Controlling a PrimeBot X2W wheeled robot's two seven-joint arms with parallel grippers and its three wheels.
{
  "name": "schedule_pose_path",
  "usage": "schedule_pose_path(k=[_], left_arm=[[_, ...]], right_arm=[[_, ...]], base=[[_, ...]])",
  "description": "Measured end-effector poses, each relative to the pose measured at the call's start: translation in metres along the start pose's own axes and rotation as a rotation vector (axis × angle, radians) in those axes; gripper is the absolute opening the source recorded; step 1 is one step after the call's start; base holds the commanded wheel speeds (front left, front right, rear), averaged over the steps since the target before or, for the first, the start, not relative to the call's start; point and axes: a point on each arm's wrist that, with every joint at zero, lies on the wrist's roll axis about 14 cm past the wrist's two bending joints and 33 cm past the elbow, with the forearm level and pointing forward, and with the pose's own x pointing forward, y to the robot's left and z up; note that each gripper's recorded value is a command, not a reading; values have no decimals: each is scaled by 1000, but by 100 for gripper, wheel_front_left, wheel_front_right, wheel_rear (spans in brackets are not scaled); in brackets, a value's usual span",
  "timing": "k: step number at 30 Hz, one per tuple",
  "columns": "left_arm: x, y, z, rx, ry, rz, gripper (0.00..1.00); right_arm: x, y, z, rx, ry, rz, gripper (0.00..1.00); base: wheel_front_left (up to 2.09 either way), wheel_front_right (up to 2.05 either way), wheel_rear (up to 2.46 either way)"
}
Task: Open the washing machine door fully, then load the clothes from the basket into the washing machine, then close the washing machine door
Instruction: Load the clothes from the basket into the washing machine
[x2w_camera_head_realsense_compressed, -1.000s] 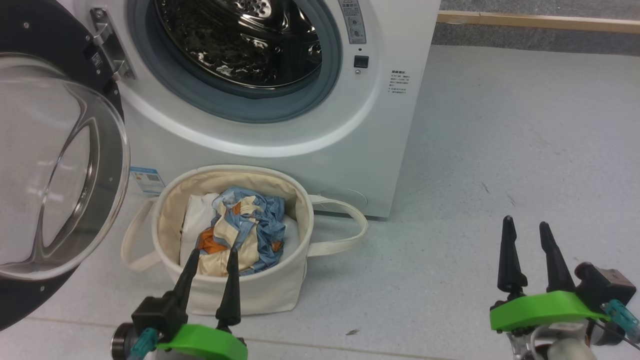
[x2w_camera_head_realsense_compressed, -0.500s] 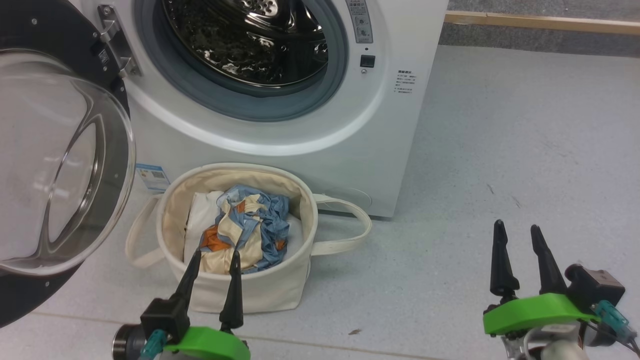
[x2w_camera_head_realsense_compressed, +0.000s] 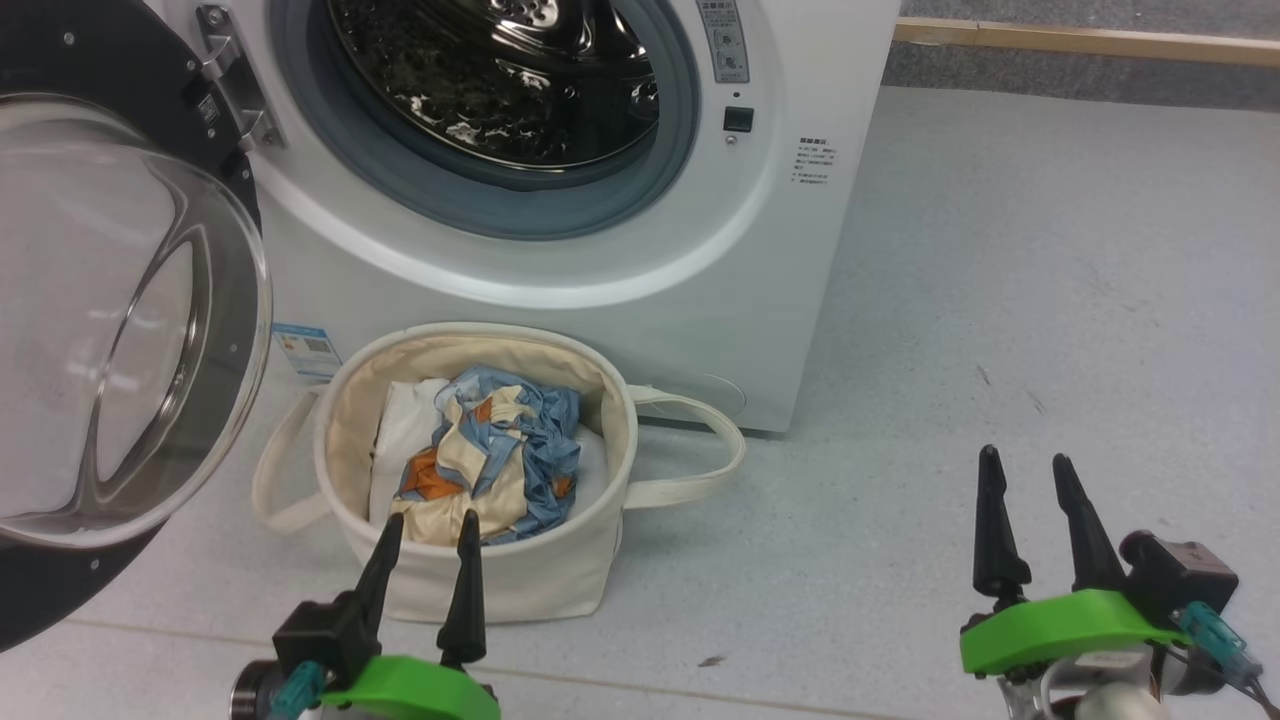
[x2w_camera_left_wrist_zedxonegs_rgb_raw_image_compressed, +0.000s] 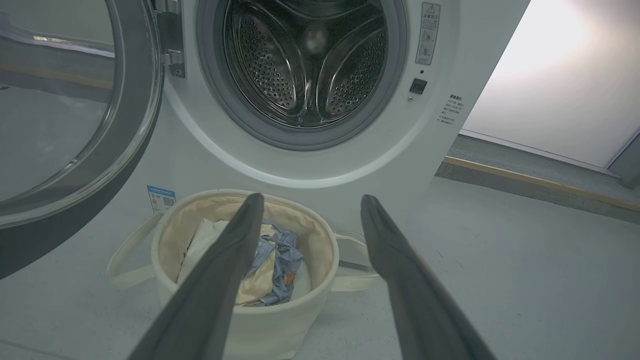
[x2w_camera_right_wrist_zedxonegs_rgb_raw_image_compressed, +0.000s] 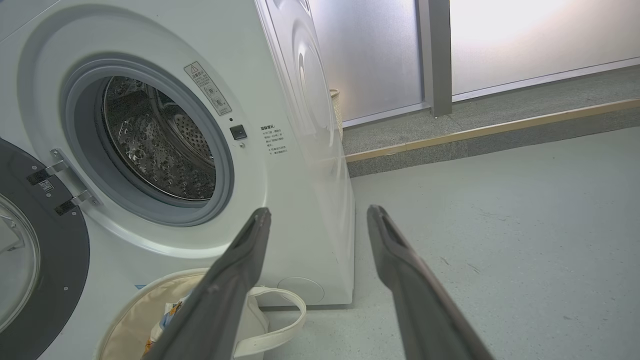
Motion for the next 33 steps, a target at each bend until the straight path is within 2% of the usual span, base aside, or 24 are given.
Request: schedule_pose_path(k=[19,33], left_arm=[[-1,-1,-4,34,10,-9,100],[1,-1,-31,51,97,-12,100]], right_arm=[[-1,4,-5,3,14,8,100],[0,6,-16,-4,46,21,100]], base=[[141,-157,16],[27,-27,0]])
